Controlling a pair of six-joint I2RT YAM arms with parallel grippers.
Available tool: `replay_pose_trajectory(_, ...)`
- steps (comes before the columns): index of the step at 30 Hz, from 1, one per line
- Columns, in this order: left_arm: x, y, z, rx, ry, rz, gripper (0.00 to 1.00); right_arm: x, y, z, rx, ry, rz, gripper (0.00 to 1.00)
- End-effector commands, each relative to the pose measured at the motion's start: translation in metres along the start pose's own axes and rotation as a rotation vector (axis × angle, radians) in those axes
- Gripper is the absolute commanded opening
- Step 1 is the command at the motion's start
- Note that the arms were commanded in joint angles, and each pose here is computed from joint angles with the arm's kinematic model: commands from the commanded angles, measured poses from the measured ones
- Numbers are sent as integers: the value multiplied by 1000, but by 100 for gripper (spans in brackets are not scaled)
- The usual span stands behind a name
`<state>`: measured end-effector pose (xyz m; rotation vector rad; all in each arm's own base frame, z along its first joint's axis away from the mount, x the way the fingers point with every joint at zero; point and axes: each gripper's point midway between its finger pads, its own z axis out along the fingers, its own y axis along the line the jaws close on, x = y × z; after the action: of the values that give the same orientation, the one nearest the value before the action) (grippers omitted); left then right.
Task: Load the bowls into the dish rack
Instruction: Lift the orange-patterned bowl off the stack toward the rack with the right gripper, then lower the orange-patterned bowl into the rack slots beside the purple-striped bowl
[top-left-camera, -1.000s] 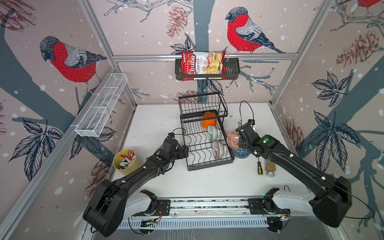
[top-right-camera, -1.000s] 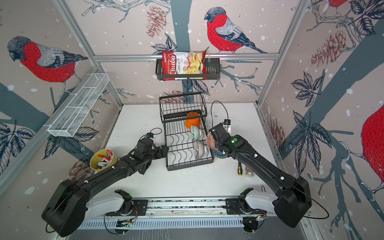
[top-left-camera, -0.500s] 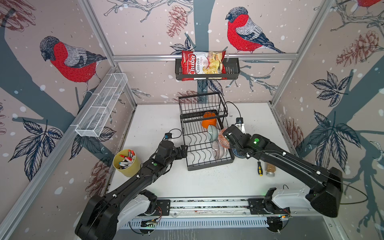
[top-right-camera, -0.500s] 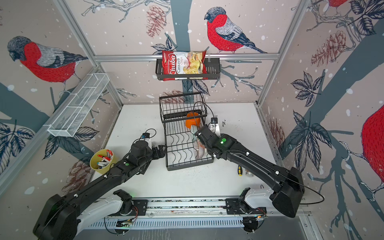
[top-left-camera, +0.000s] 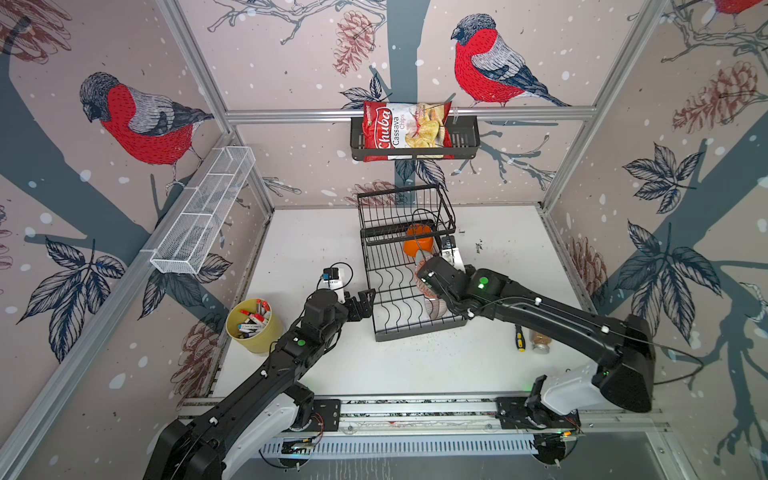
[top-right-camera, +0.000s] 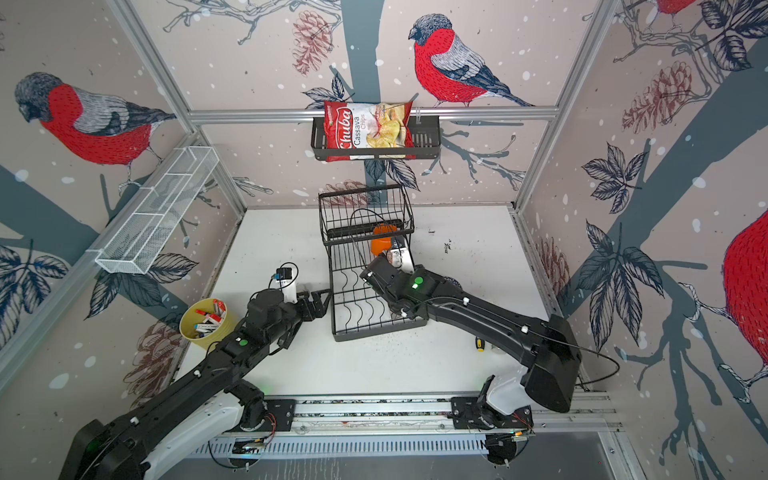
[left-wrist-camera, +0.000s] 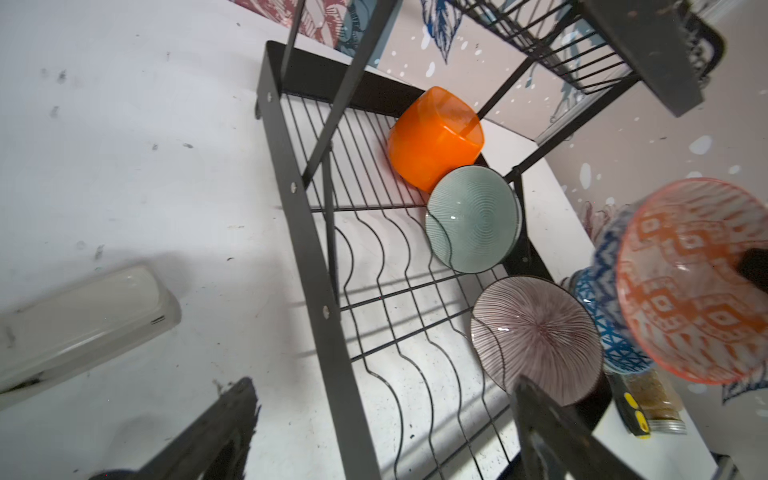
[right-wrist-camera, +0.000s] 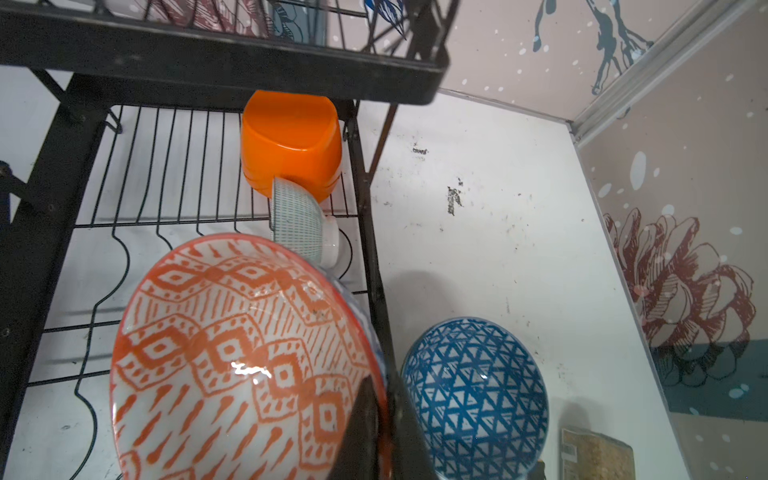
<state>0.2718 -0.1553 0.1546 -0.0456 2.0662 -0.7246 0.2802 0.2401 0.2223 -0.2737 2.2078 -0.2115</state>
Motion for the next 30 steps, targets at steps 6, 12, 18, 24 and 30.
replay_pose_trajectory(6, -11, -6, -8, 48, -62, -13, 96, -18, 38, 6, 79, -79, -105, 0)
replay_pose_trajectory(12, -9, 4, -8, 35, -54, -48, 96, -20, 54, 15, 164, -110, -191, 0)
replay_pose_trajectory(18, -4, 11, -8, 67, -35, -99, 96, -21, 64, 25, 189, -124, -245, 0)
replay_pose_trajectory(24, 4, 10, -2, 101, 11, -108, 96, -21, 71, 37, 244, -136, -314, 0)
replay_pose_trajectory(30, 15, 8, 7, 130, 64, -131, 96, -25, 78, 47, 273, -153, -348, 0)
